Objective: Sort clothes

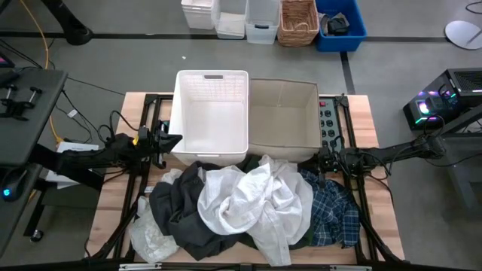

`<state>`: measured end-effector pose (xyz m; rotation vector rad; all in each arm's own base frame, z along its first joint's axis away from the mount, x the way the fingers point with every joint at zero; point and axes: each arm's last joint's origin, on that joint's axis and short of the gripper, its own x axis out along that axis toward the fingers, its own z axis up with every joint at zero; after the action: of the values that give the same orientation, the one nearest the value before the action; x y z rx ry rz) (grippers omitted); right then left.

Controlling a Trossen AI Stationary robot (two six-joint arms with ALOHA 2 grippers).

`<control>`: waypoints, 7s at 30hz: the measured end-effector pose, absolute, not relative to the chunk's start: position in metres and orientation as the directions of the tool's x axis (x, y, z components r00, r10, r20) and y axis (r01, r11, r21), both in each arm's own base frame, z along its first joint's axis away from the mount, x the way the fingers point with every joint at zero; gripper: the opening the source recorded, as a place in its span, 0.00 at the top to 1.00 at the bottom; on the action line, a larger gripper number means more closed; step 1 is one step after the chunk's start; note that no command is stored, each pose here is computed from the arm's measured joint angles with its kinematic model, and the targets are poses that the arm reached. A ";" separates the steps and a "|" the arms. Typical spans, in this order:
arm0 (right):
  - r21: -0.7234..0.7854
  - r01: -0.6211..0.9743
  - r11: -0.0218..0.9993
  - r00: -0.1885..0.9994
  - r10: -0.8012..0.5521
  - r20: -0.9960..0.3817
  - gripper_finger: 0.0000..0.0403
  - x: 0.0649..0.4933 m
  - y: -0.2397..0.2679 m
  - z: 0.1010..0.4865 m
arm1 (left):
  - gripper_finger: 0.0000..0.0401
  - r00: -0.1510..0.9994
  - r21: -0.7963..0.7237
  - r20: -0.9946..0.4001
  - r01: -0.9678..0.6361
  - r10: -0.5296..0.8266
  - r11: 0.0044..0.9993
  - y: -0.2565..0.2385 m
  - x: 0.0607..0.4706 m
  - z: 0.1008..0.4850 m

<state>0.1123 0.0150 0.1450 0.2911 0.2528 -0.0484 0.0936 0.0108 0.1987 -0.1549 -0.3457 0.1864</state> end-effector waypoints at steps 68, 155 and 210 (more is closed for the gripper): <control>0.105 -0.053 0.993 0.367 0.117 -0.923 0.97 0.364 0.134 0.374 | 1.00 0.924 -0.182 0.322 -0.154 0.207 0.971 0.011 0.094 0.199; 0.109 0.149 0.983 0.597 -0.002 -0.802 0.32 0.328 0.126 0.282 | 1.00 0.923 -0.183 0.322 -0.155 0.208 0.971 0.011 0.094 0.199; 0.365 -0.017 0.931 0.823 -0.194 0.534 1.00 0.470 -0.161 0.442 | 1.00 0.925 -0.182 0.320 -0.155 0.207 0.971 0.011 0.094 0.199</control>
<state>0.4697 -0.1608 0.4415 0.3670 -0.6000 -0.0967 0.0939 0.0108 0.1987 -0.1547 -0.3440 0.1863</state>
